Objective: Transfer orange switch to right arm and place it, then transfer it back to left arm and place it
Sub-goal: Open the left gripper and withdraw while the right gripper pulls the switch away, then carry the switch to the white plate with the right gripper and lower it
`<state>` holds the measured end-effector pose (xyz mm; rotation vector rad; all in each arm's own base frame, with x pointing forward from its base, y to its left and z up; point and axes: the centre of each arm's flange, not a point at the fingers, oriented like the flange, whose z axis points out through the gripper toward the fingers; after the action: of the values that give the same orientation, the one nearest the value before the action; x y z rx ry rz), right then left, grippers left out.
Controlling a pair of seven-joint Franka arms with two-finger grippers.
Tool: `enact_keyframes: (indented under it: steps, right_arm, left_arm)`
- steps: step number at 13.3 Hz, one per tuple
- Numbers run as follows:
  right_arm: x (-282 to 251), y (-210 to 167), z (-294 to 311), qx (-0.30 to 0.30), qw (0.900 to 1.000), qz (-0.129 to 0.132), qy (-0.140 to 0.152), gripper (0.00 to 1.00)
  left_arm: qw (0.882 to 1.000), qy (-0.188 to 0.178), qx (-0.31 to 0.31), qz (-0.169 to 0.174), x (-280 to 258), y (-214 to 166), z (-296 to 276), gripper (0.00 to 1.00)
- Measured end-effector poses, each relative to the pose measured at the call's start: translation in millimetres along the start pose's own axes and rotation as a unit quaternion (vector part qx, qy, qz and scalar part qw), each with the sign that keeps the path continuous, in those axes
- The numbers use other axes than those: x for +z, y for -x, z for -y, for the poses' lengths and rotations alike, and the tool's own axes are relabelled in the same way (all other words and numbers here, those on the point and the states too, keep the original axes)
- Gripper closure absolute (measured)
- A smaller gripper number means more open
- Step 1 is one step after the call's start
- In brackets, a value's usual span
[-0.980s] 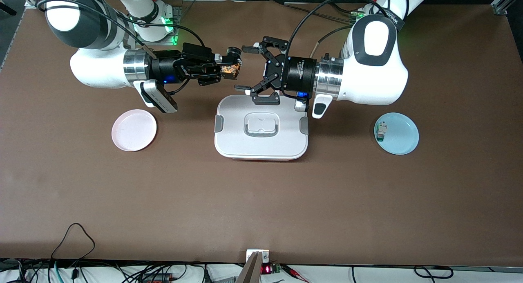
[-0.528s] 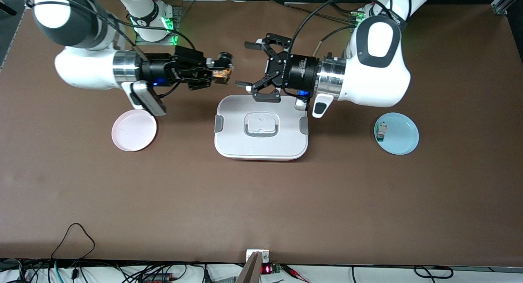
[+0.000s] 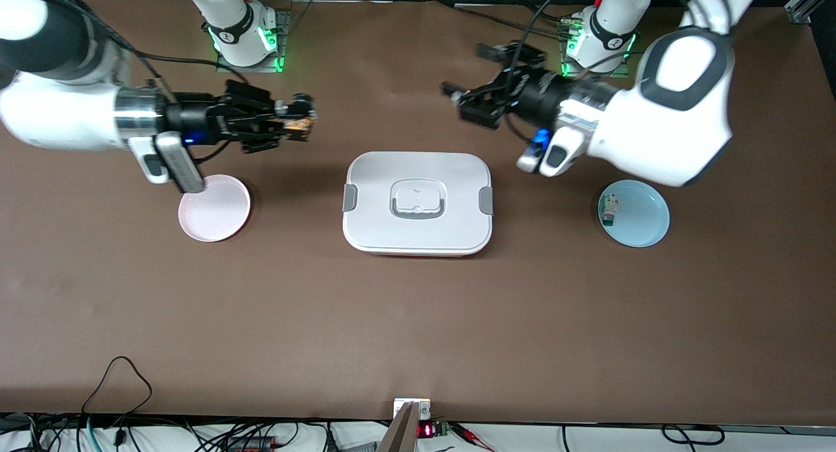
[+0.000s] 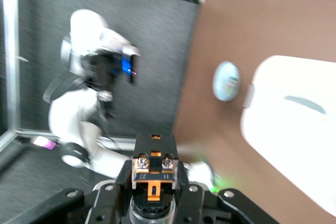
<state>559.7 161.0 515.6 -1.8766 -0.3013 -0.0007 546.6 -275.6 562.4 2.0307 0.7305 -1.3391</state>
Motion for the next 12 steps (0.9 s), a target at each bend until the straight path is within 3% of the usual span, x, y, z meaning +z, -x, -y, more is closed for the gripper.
enact_keyframes:
  steps: [3,6,7,9,10,12]
  right_arm:
    - [-14.9,11.4,-22.2,-0.032,0.991,0.064,0.112,0.65]
    - [-21.2,21.5,-52.6,-0.072,0.957,0.149,0.240,0.65]
    - [-25.2,22.3,-65.2,-0.095,0.937,0.178,0.285,0.65]
    - [-33.3,20.9,-92.3,-0.152,0.881,0.250,0.371,0.65]
    - [-36.8,18.2,-105.7,-0.184,0.851,0.284,0.403,0.65]
    - [-42.8,12.4,-126.9,-0.240,0.797,0.339,0.438,0.65]
  left_arm:
    - [0.986,-0.110,0.096,-0.083,-64.8,2.1,65.4,0.00]
    - [0.958,-0.180,0.163,-0.155,-123.3,-20.0,115.1,0.00]
    - [0.942,-0.212,0.187,-0.178,-137.8,-28.8,127.6,0.00]
    - [0.911,-0.279,0.219,-0.210,-155.8,-40.9,143.0,0.00]
    - [0.895,-0.304,0.234,-0.226,-163.2,-45.1,145.8,0.00]
    - [0.860,-0.343,0.273,-0.261,-180.7,-52.0,147.2,0.00]
